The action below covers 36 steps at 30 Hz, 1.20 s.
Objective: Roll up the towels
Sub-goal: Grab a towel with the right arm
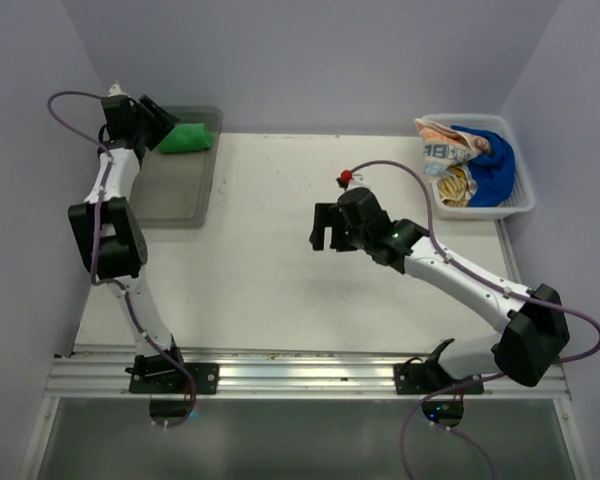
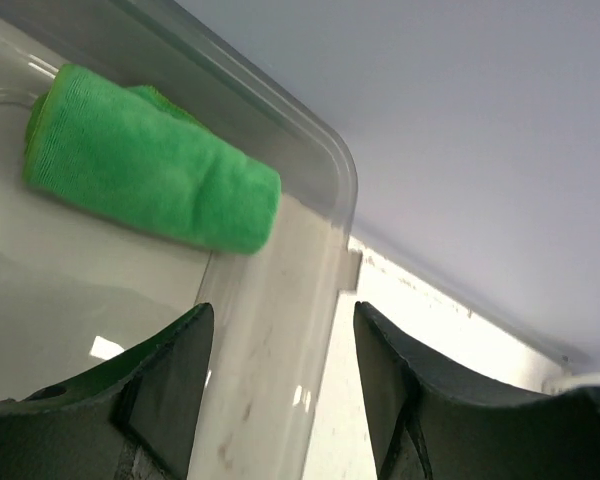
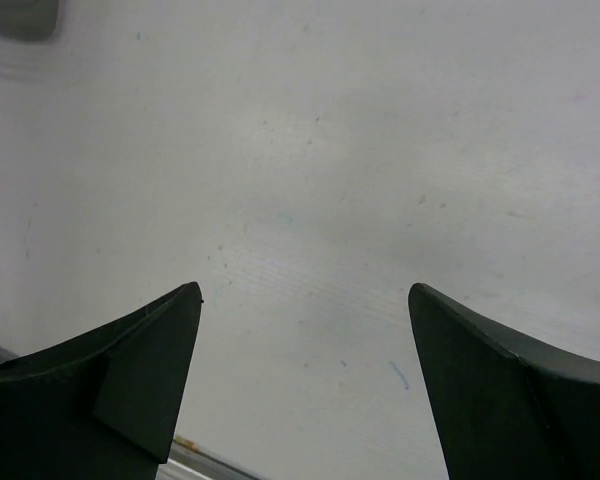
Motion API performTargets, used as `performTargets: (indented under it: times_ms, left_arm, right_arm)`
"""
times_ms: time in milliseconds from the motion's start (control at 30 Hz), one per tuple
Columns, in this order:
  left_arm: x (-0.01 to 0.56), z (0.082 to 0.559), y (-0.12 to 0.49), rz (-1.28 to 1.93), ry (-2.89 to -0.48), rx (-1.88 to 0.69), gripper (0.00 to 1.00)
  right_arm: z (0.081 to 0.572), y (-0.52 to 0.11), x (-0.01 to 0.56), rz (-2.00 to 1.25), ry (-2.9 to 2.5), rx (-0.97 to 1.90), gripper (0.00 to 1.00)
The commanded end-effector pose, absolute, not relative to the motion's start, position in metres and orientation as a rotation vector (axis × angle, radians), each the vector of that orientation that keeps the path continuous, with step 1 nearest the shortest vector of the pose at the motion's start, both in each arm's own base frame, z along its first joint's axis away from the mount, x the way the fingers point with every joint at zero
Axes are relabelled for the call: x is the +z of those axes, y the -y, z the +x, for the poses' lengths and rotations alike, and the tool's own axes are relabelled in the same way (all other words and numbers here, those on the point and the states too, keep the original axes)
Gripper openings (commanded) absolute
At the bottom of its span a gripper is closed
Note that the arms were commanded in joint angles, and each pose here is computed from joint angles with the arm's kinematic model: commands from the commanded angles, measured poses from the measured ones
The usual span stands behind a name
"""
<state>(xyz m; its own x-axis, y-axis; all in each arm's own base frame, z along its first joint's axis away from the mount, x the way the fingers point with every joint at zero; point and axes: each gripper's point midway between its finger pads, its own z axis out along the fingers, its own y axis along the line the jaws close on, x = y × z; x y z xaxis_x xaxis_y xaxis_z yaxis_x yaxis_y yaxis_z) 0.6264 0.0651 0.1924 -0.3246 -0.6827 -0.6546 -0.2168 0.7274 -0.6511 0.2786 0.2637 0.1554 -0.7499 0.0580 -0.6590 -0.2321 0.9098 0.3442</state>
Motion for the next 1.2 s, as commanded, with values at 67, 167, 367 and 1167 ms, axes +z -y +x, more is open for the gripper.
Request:
performTargets:
  times_ms: [67, 167, 367, 1167]
  left_arm:
    - [0.248, 0.548, -0.058, -0.578, -1.919, -0.415, 0.63]
    - [0.253, 0.51, -0.043, -0.524, -1.97, -0.329, 0.63]
    - [0.253, 0.443, 0.027, -0.415, -2.065, -0.33, 0.65]
    - [0.225, 0.352, 0.117, -0.143, -2.263, -0.408, 0.69]
  right_arm:
    - [0.311, -0.179, 0.213, -0.023, -2.252, 0.159, 0.89]
    - [0.326, -0.143, 0.229, 0.07, -2.24, 0.075, 0.9]
    - [0.37, -0.041, 0.267, 0.393, -2.165, -0.059, 0.91]
    - [0.551, 0.092, 0.18, 0.953, -2.159, 0.238, 0.62]
